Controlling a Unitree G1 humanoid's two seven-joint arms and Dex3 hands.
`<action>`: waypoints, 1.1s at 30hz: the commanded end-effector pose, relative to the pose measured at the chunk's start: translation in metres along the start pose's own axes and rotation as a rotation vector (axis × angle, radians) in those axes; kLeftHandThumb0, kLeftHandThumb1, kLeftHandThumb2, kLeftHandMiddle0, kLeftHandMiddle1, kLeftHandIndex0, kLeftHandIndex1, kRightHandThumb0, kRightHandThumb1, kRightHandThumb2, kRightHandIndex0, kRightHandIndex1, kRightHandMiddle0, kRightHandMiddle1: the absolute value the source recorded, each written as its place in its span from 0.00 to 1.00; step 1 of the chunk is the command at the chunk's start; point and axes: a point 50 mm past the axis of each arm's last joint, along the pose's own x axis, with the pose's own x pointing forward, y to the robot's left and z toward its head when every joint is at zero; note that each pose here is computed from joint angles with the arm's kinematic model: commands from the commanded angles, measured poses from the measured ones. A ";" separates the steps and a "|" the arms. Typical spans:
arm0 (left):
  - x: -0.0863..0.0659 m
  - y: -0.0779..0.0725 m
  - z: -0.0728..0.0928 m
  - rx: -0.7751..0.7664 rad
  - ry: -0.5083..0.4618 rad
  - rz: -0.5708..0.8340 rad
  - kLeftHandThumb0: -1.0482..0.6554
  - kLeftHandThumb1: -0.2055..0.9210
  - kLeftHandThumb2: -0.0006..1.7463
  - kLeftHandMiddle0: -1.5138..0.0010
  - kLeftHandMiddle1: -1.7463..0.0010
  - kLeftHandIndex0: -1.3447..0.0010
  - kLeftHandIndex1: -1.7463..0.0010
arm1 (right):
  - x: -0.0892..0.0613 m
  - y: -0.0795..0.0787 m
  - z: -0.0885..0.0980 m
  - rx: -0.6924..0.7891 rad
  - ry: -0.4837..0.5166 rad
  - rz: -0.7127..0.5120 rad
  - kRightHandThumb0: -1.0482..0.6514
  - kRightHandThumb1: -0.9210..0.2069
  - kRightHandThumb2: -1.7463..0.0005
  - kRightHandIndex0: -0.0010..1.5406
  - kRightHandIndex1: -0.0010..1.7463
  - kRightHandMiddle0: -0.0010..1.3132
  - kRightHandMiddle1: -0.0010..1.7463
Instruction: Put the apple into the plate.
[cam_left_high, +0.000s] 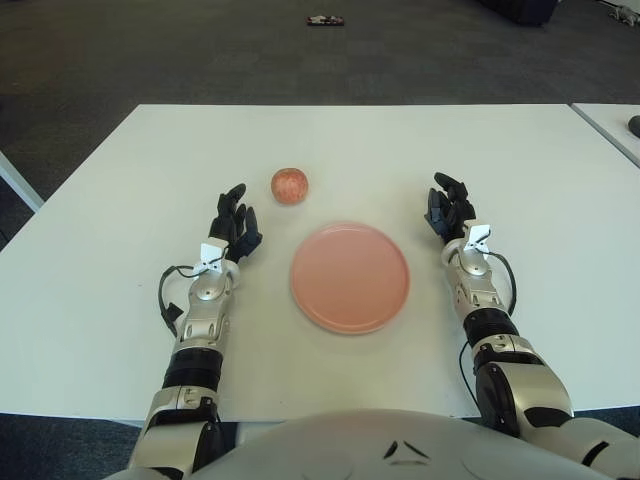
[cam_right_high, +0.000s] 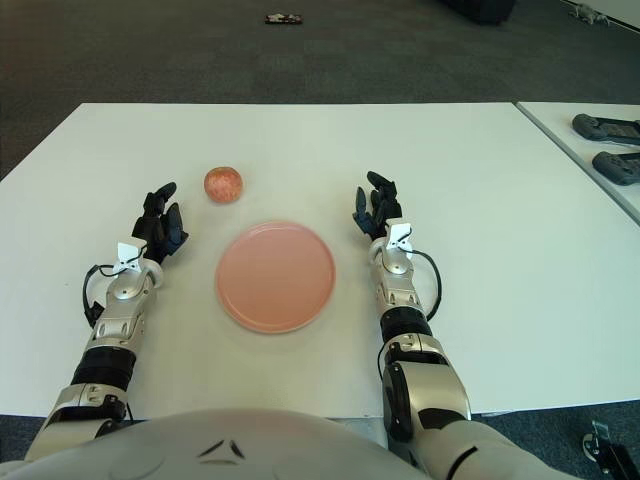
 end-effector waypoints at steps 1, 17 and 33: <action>0.000 0.002 0.000 -0.010 -0.001 0.003 0.12 1.00 0.48 0.83 0.99 1.00 0.66 | -0.002 -0.002 -0.004 0.000 0.020 -0.009 0.22 0.00 0.64 0.15 0.13 0.00 0.39; 0.001 0.003 0.000 0.010 -0.005 0.011 0.12 1.00 0.49 0.83 1.00 1.00 0.70 | -0.001 -0.001 -0.004 0.000 0.022 -0.009 0.22 0.00 0.64 0.15 0.13 0.00 0.39; 0.000 0.003 0.001 0.007 -0.003 0.014 0.12 1.00 0.49 0.83 1.00 1.00 0.70 | -0.001 -0.001 -0.004 0.000 0.022 -0.009 0.22 0.00 0.64 0.15 0.13 0.00 0.39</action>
